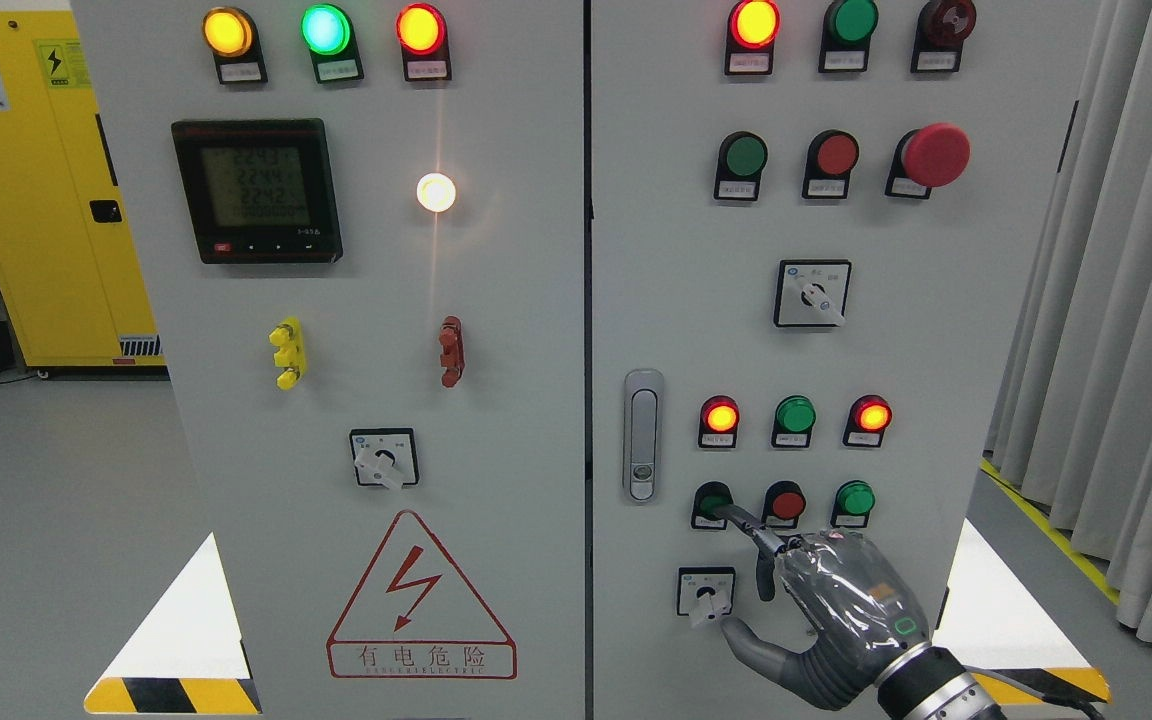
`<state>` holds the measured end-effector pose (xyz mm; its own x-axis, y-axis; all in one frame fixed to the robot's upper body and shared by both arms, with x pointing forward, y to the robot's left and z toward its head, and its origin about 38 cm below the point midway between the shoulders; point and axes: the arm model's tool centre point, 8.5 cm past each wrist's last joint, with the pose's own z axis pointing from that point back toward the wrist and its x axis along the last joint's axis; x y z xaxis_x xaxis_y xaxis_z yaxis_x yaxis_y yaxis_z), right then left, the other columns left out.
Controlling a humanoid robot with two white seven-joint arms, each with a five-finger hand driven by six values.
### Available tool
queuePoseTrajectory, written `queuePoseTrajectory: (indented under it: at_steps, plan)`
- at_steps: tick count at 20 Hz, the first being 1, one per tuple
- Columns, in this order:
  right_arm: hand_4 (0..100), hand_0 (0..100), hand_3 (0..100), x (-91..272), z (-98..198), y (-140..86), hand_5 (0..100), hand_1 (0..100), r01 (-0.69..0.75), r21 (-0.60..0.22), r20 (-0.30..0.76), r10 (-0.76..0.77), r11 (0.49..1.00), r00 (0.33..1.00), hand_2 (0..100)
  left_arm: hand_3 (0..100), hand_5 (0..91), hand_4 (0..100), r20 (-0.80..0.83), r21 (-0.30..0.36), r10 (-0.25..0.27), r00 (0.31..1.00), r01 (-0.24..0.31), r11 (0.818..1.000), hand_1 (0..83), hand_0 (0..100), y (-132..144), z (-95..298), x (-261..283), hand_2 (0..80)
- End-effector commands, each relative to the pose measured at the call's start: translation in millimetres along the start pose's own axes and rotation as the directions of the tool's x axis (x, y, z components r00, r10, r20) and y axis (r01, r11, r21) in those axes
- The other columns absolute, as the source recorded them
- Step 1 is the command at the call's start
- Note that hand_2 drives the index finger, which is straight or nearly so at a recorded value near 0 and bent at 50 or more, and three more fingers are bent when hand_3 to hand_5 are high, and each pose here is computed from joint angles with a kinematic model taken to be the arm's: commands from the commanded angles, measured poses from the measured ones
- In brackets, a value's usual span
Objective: Press green start button
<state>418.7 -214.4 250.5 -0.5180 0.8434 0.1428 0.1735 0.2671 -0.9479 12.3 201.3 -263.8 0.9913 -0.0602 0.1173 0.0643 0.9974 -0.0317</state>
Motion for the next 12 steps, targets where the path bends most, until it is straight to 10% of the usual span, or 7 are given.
queuePoseTrajectory:
  at_steps: [1, 7, 12]
  plan:
    - [79, 50, 72, 20, 15, -1, 71, 60, 0.222, -0.064, 0.095, -0.215, 0.973, 0.972, 0, 0, 0.0, 0, 0.052, -0.002, -0.003, 0.999, 0.003, 1.0, 55.6, 12, 0, -2, 26, 0.0]
    - [50, 50, 50, 32, 46, 6, 36, 59, 0.445, -0.088, 0.155, -0.429, 0.891, 0.89, 0, 0, 0.0, 0, 0.052, -0.002, -0.003, 0.999, 0.003, 1.0, 55.6, 12, 0, -2, 26, 0.0]
    - [25, 52, 22, 42, 60, 14, 18, 59, 0.734, -0.061, 0.237, -0.705, 0.676, 0.669, 0, 0, 0.0, 0, 0.052, -0.002, -0.003, 0.999, 0.003, 1.0, 55.6, 12, 0, -2, 26, 0.0]
